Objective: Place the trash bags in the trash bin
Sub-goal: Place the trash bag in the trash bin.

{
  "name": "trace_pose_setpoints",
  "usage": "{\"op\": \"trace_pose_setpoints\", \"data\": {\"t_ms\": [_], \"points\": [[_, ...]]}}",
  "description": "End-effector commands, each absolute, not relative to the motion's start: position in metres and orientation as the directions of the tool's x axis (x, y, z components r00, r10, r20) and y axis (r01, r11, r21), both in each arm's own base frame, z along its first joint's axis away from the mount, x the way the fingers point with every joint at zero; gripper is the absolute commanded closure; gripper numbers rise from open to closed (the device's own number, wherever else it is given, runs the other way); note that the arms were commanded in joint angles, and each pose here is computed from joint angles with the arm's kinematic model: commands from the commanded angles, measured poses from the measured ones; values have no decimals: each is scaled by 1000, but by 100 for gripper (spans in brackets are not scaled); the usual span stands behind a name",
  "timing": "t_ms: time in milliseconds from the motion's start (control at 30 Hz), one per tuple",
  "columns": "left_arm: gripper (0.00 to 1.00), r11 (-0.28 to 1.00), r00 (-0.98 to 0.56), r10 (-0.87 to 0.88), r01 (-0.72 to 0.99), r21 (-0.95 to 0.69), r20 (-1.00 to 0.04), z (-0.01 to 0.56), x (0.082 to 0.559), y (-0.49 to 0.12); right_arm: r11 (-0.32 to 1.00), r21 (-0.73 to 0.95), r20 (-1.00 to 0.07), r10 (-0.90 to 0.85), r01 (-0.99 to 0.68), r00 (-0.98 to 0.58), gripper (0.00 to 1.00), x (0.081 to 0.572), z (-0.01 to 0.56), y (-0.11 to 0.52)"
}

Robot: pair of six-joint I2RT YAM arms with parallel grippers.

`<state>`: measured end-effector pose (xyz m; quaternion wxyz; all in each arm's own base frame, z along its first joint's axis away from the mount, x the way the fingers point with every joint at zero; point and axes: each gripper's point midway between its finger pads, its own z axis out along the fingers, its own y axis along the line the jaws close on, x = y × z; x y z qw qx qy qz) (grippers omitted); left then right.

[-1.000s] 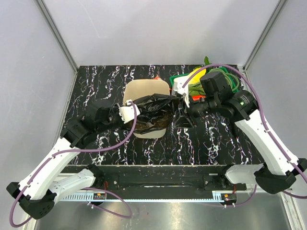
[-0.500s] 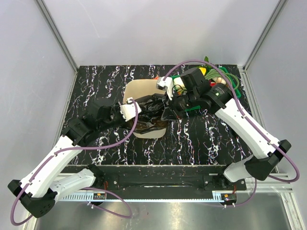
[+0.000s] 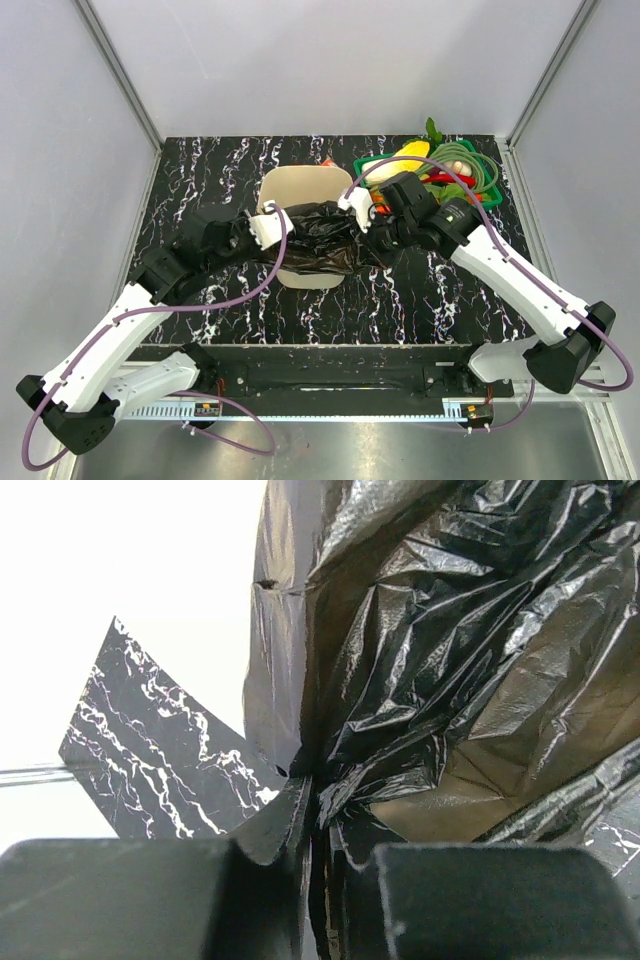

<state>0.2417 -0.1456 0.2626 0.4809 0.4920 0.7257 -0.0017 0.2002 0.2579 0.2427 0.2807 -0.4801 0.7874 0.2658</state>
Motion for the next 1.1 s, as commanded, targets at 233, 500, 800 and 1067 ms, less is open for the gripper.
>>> {"op": "trace_pose_setpoints", "data": {"t_ms": [233,500,800,1067], "points": [[87,620,-58,669,592,514,-741,272,263,-137,484,-4,-726,-603,-875,-330,98,242,226,260],[85,691,-54,630,494,528,-775,279,280,-133,547,-75,-759,-574,-834,-308,98,265,237,259],[78,766,-38,583,360,533,-812,308,299,-126,580,-136,-792,-550,-803,-263,94,278,267,257],[58,790,-46,569,308,531,-821,313,307,-123,592,-141,-811,-528,-793,-250,89,281,284,255]]}}
